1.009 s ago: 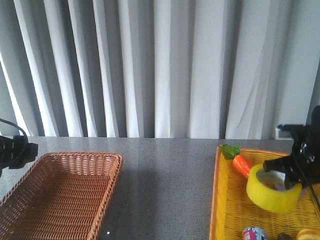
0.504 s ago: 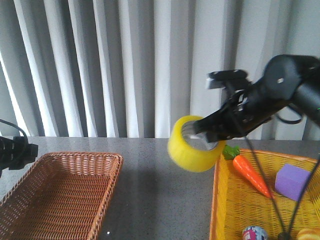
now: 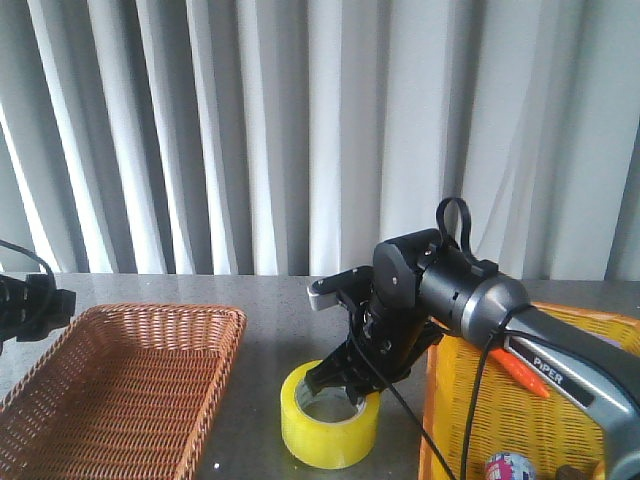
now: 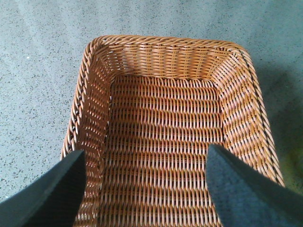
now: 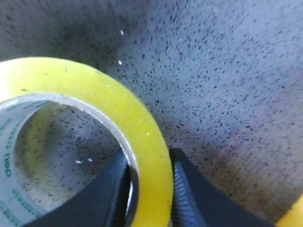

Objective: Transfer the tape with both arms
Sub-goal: 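Carry the tape roll toward the table center and set it down, then open the right gripper and raise it away from the tape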

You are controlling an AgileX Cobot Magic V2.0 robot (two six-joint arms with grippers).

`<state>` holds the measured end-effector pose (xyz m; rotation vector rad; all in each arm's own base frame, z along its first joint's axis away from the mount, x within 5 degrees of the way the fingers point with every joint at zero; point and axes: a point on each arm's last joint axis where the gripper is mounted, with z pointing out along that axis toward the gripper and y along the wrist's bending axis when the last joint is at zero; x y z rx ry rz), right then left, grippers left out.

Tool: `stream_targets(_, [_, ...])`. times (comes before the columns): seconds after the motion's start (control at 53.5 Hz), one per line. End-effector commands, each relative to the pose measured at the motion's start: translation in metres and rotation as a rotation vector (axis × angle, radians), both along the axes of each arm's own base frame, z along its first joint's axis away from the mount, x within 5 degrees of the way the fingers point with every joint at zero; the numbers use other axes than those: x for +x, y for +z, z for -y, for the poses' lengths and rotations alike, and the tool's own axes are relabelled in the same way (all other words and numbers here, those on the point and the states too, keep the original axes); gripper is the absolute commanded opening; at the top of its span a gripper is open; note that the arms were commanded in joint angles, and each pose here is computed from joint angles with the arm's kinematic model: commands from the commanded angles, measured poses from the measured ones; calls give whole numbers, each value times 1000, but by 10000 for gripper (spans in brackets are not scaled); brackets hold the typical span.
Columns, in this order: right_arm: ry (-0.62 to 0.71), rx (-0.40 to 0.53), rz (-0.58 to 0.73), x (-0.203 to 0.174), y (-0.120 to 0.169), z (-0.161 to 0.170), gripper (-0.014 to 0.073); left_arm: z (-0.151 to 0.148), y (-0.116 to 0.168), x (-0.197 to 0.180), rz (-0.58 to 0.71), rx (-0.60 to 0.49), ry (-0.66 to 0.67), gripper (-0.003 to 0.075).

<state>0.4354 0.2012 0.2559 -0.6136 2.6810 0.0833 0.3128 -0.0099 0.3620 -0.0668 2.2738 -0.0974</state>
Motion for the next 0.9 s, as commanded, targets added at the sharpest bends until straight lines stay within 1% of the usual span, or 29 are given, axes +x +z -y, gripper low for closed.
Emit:
stream_targets(0.0, [-8, 56, 120, 0, 36, 3, 85, 0, 25, -3, 121, -7, 4, 520])
stream_targets(0.149, [-3, 46, 105, 1, 29, 2, 148, 0, 25, -3, 121, -7, 4, 520])
stream_targets(0.299, [0, 51, 112, 2, 29, 1, 270, 0, 25, -3, 121, -9, 4, 520])
stream_targets(0.411, [-9, 77, 131, 3, 40, 0, 366, 0, 25, -3, 118, -9, 4, 520])
stream_targets(0.467, [-31, 104, 161, 3, 53, 1, 395, 0, 24, -3, 113, -9, 4, 520])
stream_targets(0.523, [-34, 120, 204, 3, 67, 2, 401, 0, 24, -4, 106, -8, 3, 520])
stream_targets(0.635, [-60, 170, 336, -6, 112, 16, 400, 0, 24, -4, 105, -10, 3, 520])
stream_targets(0.747, [-114, 184, 434, -19, 153, 47, 400, 0, 24, -3, 112, -12, 4, 520])
stream_targets(0.878, [-223, 194, 524, -42, 200, 101, 400, 1, 25, -3, 122, -19, 3, 520])
